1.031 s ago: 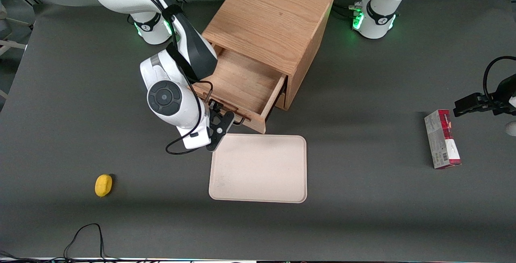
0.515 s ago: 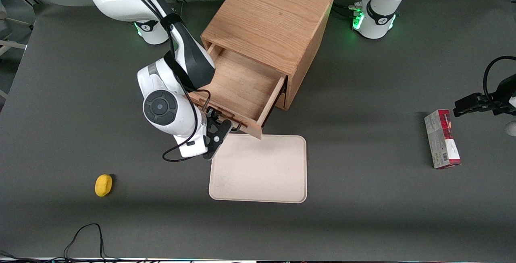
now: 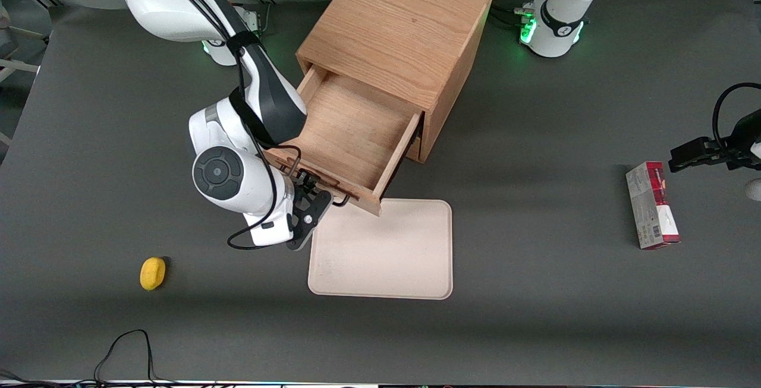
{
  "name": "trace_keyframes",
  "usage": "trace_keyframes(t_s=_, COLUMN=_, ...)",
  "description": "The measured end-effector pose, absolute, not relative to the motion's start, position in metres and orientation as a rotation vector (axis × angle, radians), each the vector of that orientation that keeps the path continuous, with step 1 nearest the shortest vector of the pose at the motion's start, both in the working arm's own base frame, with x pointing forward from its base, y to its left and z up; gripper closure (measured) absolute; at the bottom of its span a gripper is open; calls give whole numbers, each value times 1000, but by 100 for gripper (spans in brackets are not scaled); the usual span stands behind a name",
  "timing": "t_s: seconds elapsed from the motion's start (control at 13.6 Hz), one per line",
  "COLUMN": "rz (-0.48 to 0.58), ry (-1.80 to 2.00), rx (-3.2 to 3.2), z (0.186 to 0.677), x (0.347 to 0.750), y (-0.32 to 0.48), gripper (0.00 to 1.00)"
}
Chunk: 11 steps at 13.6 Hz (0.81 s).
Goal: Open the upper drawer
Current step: 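Pull the upper drawer outward by its handle with the right gripper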
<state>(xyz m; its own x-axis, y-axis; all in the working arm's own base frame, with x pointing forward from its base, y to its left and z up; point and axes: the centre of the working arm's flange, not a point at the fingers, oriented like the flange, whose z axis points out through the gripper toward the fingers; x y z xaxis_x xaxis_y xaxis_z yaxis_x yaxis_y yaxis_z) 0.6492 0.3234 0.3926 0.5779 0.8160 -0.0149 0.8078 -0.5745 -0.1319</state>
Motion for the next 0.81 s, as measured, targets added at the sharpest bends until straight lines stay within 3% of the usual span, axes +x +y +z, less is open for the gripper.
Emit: trace_keyframes(t_s=0.81, rz=73, ry=-1343, rx=-2720, z=391, x=671, y=303, gripper=0)
